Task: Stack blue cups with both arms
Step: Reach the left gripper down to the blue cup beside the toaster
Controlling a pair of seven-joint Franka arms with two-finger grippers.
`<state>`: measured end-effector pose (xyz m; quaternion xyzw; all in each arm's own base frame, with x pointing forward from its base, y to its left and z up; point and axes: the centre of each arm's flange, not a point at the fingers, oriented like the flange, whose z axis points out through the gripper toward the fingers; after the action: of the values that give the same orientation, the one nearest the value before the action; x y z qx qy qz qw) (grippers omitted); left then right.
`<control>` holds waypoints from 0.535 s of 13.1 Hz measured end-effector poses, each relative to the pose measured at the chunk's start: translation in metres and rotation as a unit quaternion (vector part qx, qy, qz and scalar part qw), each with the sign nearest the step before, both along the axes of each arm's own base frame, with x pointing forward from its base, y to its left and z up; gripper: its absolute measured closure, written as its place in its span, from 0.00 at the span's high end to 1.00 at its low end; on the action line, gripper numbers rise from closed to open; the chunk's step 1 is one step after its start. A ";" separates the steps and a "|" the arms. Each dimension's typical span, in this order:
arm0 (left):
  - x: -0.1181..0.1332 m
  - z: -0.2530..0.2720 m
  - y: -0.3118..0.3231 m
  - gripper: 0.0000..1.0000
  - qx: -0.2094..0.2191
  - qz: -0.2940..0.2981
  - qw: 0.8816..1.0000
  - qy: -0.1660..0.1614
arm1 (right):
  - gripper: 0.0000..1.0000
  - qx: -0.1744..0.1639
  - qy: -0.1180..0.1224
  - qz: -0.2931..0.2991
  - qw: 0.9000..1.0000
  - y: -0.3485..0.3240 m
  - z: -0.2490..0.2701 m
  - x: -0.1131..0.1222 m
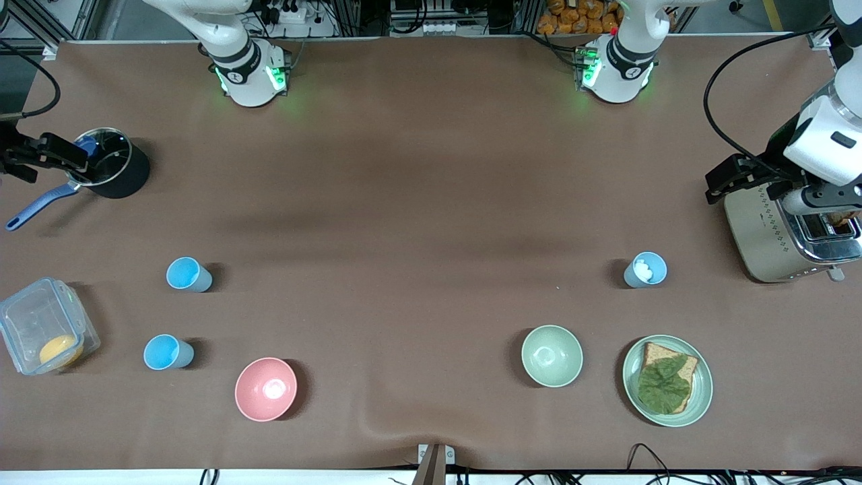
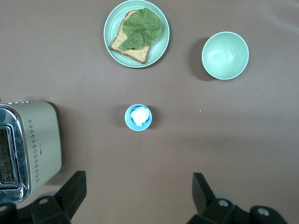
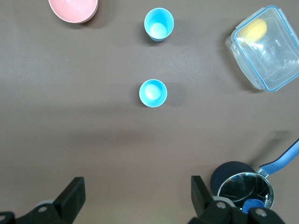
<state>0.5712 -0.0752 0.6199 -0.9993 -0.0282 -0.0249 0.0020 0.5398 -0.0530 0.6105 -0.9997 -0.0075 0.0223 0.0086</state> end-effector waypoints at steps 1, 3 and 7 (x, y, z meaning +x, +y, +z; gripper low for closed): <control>0.000 0.000 0.000 1.00 0.000 0.000 1.000 0.000 | 1.00 0.000 0.001 0.000 1.000 0.000 -0.001 0.000; 0.000 -0.001 0.000 1.00 0.000 0.000 1.000 0.001 | 1.00 0.000 0.002 0.000 1.000 0.000 -0.002 0.001; 0.016 -0.052 0.013 1.00 0.002 -0.008 0.999 0.034 | 1.00 0.000 0.002 0.000 1.000 0.000 -0.003 0.002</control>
<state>0.5874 -0.0621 0.5678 -0.9998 -0.0196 0.0087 0.0047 0.5421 -0.0532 0.6078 -0.9996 -0.0075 0.0241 0.0088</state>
